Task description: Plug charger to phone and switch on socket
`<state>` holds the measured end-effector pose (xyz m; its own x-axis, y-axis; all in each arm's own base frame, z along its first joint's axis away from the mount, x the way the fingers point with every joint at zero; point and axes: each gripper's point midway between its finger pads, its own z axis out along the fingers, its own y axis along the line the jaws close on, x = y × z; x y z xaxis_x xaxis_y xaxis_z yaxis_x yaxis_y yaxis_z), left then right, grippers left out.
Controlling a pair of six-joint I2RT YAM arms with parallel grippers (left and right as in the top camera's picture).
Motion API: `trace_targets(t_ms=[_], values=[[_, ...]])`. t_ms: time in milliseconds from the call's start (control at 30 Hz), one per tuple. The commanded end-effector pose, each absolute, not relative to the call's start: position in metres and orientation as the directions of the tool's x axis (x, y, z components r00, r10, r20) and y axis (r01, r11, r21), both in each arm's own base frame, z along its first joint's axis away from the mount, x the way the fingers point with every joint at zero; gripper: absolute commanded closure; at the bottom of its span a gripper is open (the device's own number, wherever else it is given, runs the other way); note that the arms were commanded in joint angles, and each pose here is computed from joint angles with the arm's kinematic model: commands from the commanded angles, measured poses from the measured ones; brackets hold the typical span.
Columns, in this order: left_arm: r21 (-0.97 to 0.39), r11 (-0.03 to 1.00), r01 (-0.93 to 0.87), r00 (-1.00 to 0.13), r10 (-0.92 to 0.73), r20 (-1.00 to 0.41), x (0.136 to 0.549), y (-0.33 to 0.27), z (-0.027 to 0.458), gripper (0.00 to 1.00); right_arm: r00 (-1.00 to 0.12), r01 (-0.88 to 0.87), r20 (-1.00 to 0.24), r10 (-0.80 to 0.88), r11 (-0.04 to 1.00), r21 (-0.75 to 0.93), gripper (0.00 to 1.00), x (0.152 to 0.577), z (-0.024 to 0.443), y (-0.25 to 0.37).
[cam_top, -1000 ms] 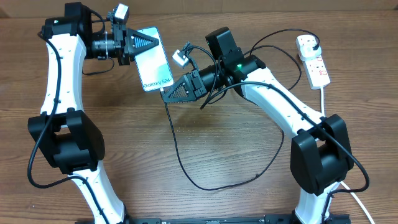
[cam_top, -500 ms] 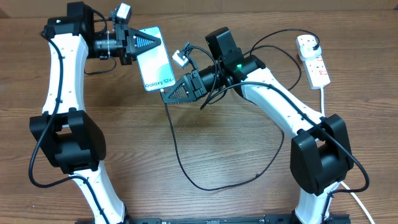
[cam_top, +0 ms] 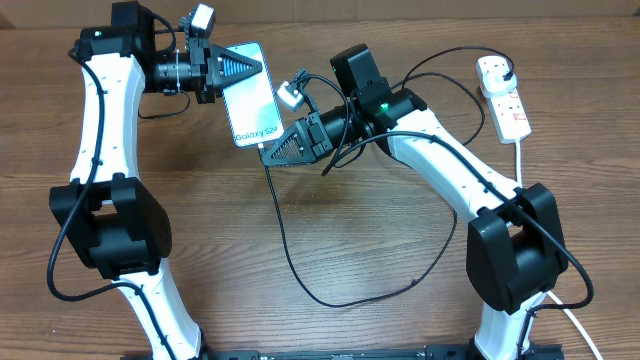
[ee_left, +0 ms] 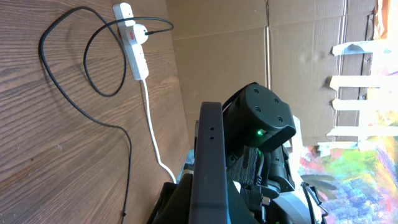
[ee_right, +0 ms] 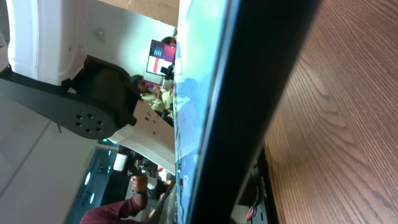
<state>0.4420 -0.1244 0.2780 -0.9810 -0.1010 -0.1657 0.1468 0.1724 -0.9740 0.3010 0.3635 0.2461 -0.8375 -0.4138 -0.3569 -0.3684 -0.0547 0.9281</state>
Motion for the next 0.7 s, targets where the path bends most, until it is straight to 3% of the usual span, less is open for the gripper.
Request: trace_targets(t_ms=[0,667], values=[[-0.970,0.158,0.185,-0.976,-0.085,-0.200,0.4405,-0.1307,0.2854,0.96,-0.836,-0.369,-0.360,-0.414,-0.062,0.928,0.96,0.3025,0.2452,0.3639],[-0.966,0.164,0.201,-0.972,-0.088,-0.217,0.4428,-0.1289,0.2852,0.96,-0.836,-0.356,-0.354,-0.420,-0.075,0.931,0.96,0.3002,0.2474,0.3631]])
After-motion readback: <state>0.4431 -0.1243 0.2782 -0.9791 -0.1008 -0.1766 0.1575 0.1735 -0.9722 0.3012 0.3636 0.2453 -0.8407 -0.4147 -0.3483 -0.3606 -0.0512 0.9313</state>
